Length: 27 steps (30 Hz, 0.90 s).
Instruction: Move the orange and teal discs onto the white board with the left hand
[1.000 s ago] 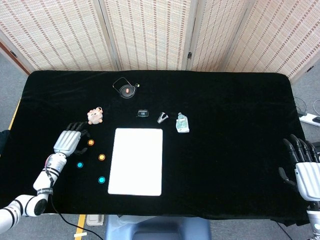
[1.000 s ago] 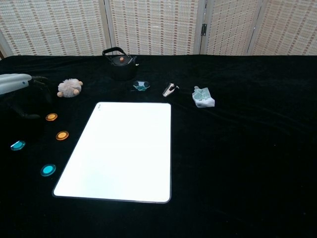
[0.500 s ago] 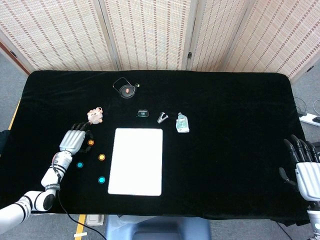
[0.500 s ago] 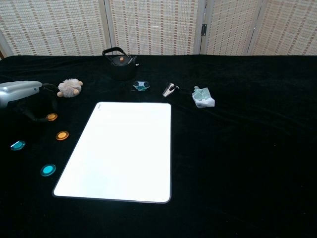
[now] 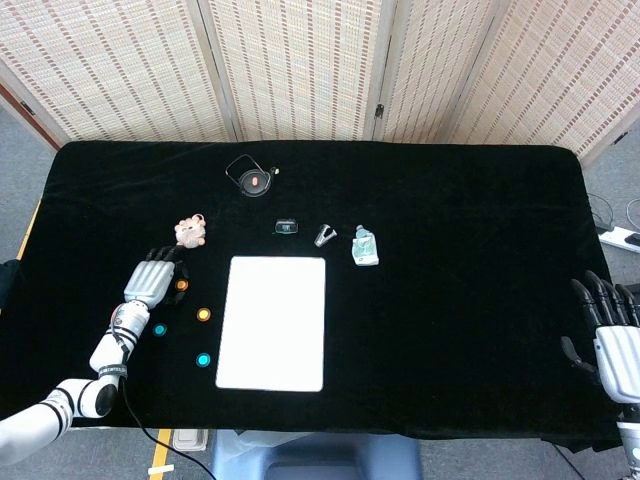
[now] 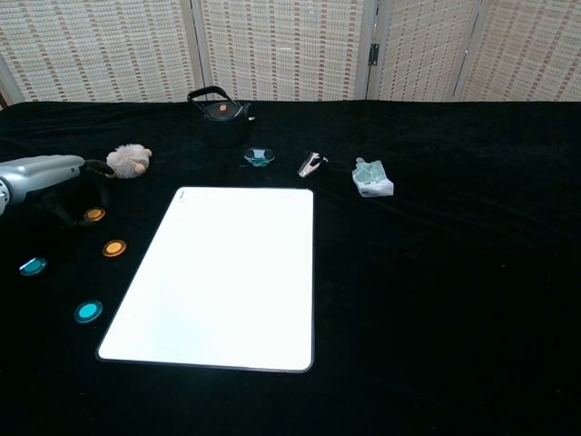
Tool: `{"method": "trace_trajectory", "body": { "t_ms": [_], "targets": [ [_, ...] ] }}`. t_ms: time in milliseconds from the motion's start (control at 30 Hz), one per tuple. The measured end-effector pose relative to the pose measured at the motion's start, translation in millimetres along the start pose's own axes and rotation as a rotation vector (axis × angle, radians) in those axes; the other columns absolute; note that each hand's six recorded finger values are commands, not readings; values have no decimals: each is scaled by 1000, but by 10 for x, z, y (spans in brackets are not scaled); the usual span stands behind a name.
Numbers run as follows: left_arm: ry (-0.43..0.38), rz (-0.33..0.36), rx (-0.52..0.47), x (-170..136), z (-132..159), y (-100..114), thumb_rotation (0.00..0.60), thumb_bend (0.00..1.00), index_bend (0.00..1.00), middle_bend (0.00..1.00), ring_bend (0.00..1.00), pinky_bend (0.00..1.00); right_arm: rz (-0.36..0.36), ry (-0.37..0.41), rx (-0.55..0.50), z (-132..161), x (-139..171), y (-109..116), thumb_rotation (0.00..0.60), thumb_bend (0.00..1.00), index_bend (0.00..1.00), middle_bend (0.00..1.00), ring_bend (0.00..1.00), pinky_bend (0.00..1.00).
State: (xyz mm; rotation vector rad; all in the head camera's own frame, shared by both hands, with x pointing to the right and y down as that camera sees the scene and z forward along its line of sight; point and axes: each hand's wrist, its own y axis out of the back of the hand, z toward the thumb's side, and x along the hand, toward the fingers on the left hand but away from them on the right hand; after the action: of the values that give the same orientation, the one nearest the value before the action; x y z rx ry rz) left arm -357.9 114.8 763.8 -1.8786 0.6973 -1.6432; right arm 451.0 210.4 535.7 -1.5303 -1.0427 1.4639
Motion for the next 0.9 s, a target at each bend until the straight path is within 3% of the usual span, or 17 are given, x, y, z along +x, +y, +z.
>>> {"method": "trace_trajectory", "body": {
  "t_ms": [567,900],
  "targets": [
    [11,31,-7,5,-35,-5,600,450,534,89,0,0,0,-2,-4,-5,6,2,600,423,0,0,0,0],
    [-78,87,-5,-98,218,161,600,462,535,89,0,0,-8,2,-3,0,29,27,600,422,0,0,0,0]
  ]
}}
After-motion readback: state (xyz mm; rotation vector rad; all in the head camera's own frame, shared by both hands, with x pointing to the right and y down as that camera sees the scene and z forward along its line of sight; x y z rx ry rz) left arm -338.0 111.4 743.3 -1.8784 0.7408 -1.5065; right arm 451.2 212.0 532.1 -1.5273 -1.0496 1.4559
